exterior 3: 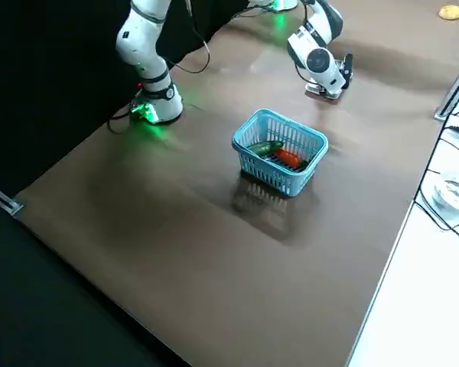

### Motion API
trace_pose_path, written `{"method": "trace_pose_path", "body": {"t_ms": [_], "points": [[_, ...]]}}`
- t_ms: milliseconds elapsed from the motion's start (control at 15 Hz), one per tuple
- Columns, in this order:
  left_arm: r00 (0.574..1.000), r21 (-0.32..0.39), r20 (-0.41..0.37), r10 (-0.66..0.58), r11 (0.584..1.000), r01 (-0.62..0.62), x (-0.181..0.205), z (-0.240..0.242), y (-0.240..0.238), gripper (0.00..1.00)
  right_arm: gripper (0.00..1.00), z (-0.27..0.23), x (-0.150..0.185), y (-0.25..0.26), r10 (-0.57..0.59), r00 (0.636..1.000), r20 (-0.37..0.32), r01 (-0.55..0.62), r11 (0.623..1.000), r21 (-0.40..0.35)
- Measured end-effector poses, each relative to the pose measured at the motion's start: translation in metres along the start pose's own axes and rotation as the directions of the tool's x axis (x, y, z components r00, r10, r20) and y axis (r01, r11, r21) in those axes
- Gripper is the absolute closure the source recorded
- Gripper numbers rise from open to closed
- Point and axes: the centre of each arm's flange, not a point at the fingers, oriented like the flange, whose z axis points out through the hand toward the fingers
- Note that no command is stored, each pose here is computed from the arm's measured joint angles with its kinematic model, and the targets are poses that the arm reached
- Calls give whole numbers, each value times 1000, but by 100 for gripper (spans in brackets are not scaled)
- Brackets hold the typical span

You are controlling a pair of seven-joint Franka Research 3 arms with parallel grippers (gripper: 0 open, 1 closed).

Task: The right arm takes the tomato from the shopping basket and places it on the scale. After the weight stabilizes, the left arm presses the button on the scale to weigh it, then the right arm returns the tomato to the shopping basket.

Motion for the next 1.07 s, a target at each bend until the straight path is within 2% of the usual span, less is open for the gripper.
{"method": "trace_pose_path", "body": {"t_ms": [133,200,400,467,533,800,867,1067], "points": [[1000,-25,13,-14,1000,14,21,20,-3,21,0,1,-1,2,2,1000,2,-2,1000,-1],[1000,-22,17,-22,1000,22,37,28,-4,22,0,1,-1,2,2,1000,2,-2,1000,-2],[998,1,29,-55,999,55,96,49,6,48,0,-3,4,3,-3,1000,-11,3,1000,-6],[998,10,32,-59,998,59,116,54,13,48,0,-6,6,4,-4,1000,-18,4,1000,-7],[998,19,34,-52,998,52,131,57,18,53,0,-9,8,5,-4,1000,-24,4,1000,-8],[1000,74,19,-16,997,14,163,69,21,93,0,-16,12,10,-2,999,-37,1,1000,-10],[1000,91,25,-2,996,0,170,74,20,99,0,-17,12,11,-2,999,-38,1,1000,-10],[997,130,38,64,989,-68,220,109,30,99,0,-19,13,12,2,999,-42,-3,1000,-11]]}}
